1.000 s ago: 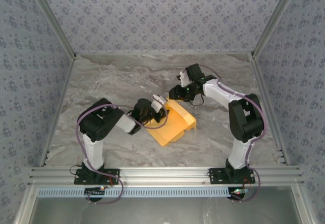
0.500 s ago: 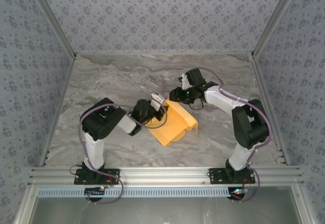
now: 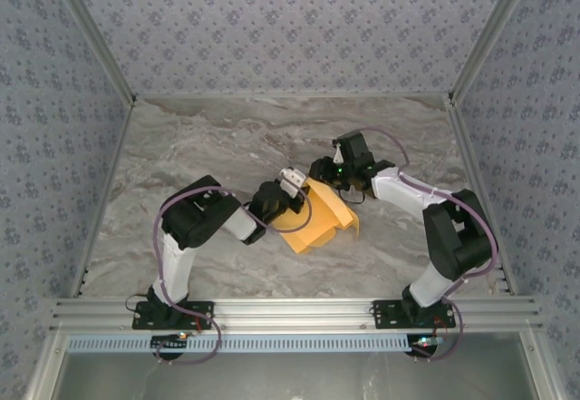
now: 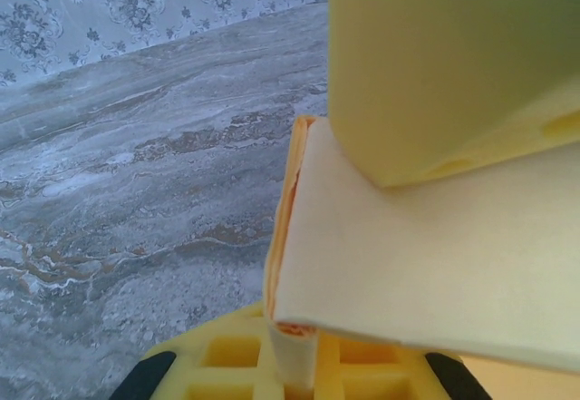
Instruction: Fold the paper box
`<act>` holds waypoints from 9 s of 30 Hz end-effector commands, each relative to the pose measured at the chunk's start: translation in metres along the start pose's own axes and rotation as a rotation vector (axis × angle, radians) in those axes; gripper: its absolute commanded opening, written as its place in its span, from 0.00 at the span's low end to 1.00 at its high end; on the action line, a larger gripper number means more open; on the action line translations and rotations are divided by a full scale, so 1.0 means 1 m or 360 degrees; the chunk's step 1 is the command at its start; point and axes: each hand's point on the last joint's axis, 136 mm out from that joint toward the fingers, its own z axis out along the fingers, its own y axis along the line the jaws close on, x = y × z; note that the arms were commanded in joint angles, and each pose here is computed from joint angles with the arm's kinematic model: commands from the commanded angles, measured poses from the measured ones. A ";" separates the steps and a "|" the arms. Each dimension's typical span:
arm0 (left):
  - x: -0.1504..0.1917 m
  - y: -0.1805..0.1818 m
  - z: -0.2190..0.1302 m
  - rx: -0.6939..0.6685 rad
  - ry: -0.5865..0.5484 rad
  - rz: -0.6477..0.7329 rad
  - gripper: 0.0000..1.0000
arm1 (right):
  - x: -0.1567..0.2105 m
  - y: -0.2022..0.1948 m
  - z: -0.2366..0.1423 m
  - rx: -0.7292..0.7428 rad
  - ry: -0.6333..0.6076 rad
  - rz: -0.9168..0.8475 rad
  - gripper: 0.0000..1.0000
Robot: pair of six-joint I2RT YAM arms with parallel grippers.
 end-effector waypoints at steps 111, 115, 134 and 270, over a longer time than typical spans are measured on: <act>-0.029 0.087 -0.102 -0.0880 0.0271 -0.0584 0.00 | -0.025 -0.004 -0.002 0.0682 -0.1282 -0.0859 0.29; -0.026 0.090 -0.106 -0.0950 0.0342 -0.0637 0.00 | -0.026 0.000 0.001 0.0610 -0.1254 -0.0905 0.00; -0.020 0.098 -0.117 -0.1092 0.0365 -0.0648 0.00 | -0.042 0.020 0.002 0.0522 -0.1299 -0.0928 0.38; -0.031 0.080 -0.001 0.0341 0.1032 -0.0848 0.33 | 0.028 -0.042 -0.087 0.0155 0.0021 0.0698 0.71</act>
